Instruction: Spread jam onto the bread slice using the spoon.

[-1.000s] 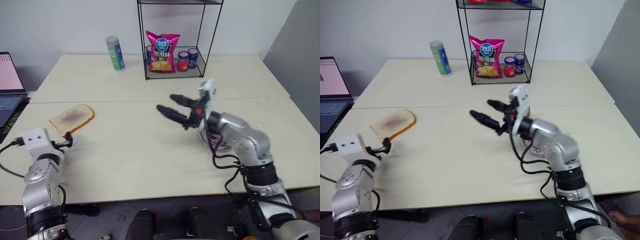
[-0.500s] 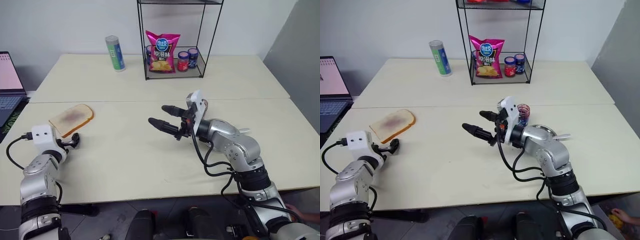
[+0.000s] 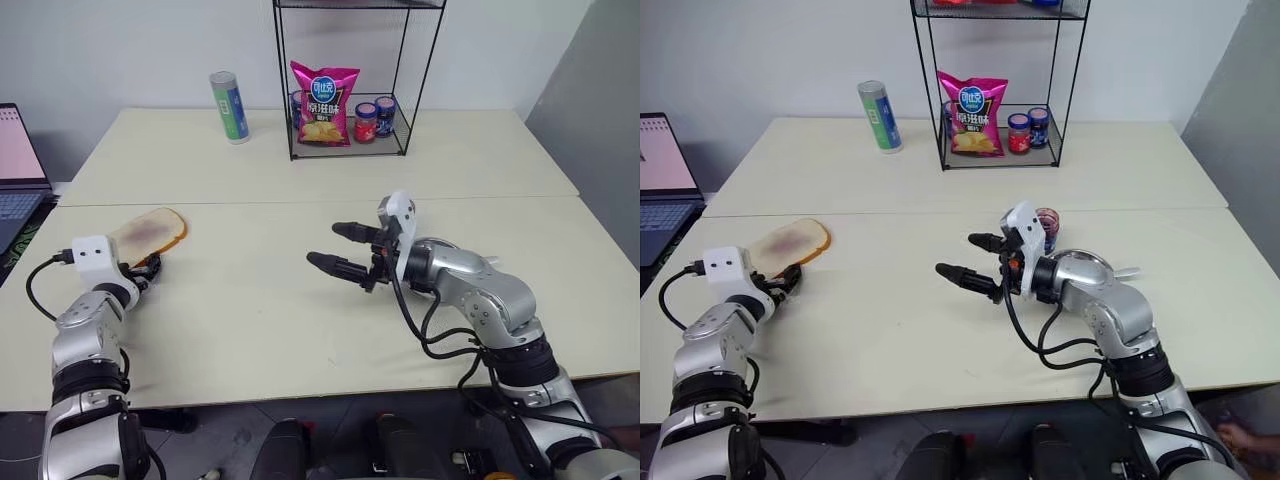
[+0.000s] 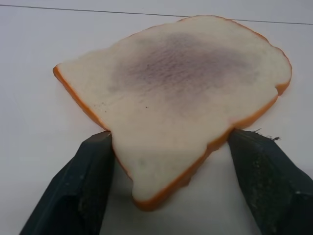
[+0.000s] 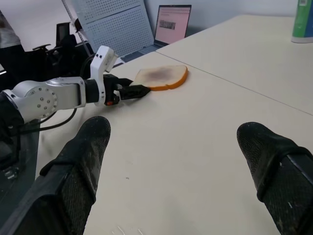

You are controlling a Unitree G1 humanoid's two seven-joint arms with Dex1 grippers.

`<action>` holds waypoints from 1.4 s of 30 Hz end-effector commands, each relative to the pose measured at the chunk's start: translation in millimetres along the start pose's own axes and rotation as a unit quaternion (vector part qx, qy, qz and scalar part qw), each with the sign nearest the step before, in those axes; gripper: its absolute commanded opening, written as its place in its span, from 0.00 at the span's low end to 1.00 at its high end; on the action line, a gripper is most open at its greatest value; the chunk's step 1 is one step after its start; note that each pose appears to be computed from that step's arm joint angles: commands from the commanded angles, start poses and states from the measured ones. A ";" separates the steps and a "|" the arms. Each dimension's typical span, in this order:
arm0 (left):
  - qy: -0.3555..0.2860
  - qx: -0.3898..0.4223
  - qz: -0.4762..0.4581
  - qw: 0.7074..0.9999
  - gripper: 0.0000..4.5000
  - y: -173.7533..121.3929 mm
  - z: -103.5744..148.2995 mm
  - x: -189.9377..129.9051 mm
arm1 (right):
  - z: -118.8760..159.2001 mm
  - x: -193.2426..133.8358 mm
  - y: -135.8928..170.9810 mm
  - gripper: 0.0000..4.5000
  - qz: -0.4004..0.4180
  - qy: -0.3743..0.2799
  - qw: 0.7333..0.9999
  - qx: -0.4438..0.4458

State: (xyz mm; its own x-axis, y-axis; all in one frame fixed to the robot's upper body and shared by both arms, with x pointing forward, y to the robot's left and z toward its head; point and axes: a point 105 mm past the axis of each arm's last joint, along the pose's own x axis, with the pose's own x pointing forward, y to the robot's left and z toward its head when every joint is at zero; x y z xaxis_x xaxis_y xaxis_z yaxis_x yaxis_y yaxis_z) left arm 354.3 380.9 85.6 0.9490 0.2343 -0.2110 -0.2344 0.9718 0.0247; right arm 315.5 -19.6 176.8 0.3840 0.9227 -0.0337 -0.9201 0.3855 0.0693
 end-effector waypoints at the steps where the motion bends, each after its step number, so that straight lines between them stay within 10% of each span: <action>1: -0.010 0.015 0.002 1.000 0.61 2.4 8.2 1.3 | 12.9 -2.2 3.5 1.00 0.005 -0.018 1.000 -0.022; 16: -0.023 0.031 0.003 0.999 0.01 5.1 13.1 -2.0 | 16.4 0.7 1.8 1.00 0.000 -0.028 0.999 -0.024; 21: -0.039 0.077 -0.044 0.995 0.01 -14.1 22.4 -5.9 | 17.4 0.2 0.9 1.00 -0.002 -0.031 0.999 -0.023; 27: -0.091 0.174 -0.220 0.956 0.01 -102.9 46.1 -30.6 | 22.3 -12.3 -2.5 1.00 -0.009 -0.031 0.999 -0.029; 42: -0.059 0.295 -0.463 0.834 0.01 -228.0 15.5 -81.0 | 18.1 -46.2 6.5 1.00 -0.011 0.013 0.999 -0.036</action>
State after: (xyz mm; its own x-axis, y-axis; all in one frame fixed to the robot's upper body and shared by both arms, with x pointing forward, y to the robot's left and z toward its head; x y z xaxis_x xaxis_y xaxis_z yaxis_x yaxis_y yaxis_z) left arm 334.2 150.4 101.8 0.7024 -0.6328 -0.3259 0.7118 0.6185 0.3329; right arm 299.6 -58.0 184.5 0.4111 0.9066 -0.0956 -0.9093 0.4152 0.0271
